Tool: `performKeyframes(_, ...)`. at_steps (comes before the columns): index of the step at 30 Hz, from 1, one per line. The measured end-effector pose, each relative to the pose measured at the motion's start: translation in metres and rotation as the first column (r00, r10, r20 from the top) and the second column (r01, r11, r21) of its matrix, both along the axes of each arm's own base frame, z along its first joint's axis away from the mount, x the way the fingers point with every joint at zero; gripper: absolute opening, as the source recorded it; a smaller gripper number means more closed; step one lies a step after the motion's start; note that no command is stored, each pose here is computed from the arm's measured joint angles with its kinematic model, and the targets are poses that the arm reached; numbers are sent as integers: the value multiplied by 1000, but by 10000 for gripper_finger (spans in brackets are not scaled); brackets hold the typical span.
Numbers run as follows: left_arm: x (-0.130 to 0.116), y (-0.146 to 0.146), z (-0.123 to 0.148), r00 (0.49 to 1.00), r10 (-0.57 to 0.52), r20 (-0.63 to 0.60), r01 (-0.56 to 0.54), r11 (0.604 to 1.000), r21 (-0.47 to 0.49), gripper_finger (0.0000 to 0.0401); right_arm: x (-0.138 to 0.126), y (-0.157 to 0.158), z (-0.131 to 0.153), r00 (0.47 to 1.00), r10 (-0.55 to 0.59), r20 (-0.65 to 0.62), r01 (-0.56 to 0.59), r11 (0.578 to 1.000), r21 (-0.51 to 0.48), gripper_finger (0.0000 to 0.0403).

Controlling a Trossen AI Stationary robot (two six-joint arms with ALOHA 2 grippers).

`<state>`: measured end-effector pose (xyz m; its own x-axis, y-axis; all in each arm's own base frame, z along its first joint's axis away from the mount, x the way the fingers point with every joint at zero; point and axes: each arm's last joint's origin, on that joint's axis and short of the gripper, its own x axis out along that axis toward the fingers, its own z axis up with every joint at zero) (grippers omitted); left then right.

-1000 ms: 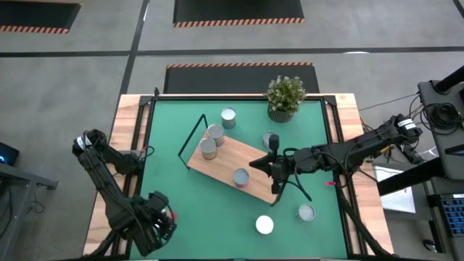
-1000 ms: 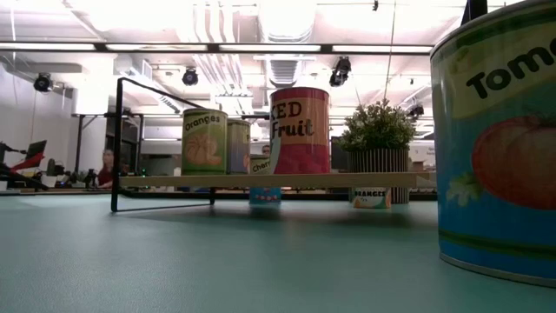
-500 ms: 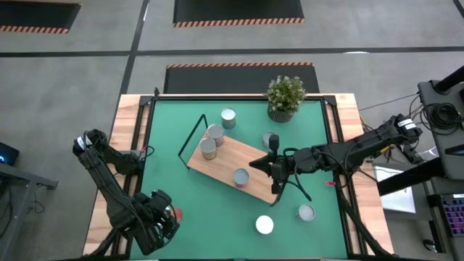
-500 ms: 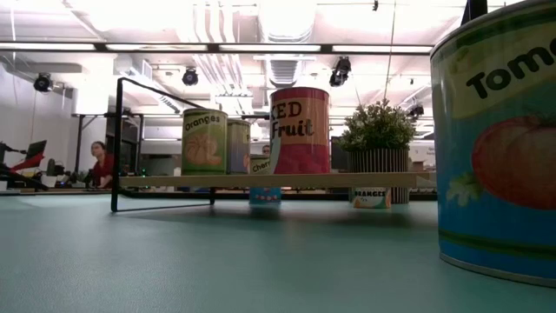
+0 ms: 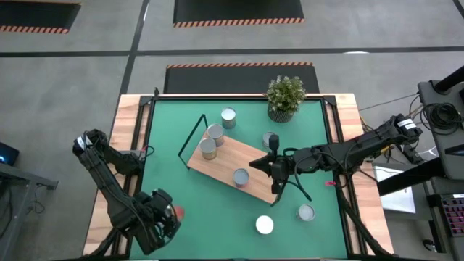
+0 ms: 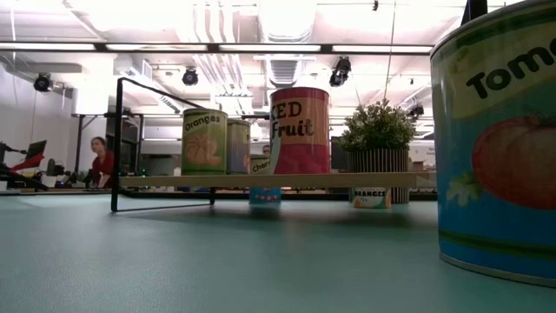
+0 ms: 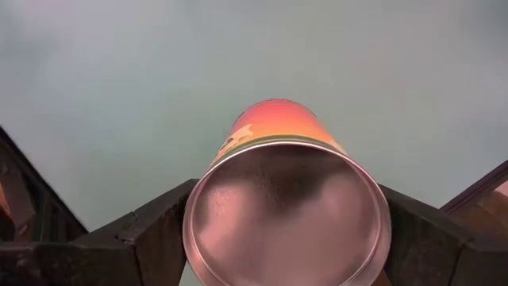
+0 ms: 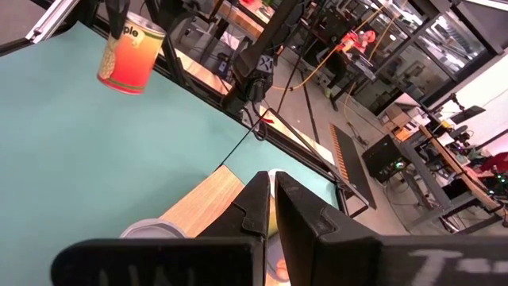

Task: Pick and place cans onto a shelf
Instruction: Put the canned pineapple on the shelf

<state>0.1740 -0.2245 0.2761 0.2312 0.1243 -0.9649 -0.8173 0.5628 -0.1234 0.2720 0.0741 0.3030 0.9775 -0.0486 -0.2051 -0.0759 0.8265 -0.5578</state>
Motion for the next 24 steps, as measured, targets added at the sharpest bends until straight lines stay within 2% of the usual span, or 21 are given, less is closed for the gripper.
performKeyframes(7, 14, 3, 20, 994, -94, 61, 94, 996, 3, 308, 0, 0, 0, 1000, 0, 0, 0, 1000, 0, 13)
performKeyframes(12, 30, 11, 45, 967, -207, 147, 199, 978, 69, 308, 0, 0, 0, 1000, 0, -4, 0, 1000, -1, 13)
performKeyframes(16, 41, 21, 58, 946, -287, 152, 271, 956, 114, 308, 0, 0, -1, 1000, 0, -5, 0, 1000, -1, 13)
performKeyframes(19, 47, 27, 61, 912, -391, 125, 370, 915, 162, 308, 0, 0, -1, 1000, 0, -6, 0, 1000, 3, 13)
performKeyframes(22, 53, 33, 62, 841, -535, 77, 509, 831, 223, 308, 0, 0, -1, 1000, -1, -7, 1, 1000, 5, 13)
performKeyframes(24, 59, 40, 62, 803, -595, 35, 569, 782, 253, 308, 0, 0, -1, 1000, -1, -7, 1, 1000, 5, 13)
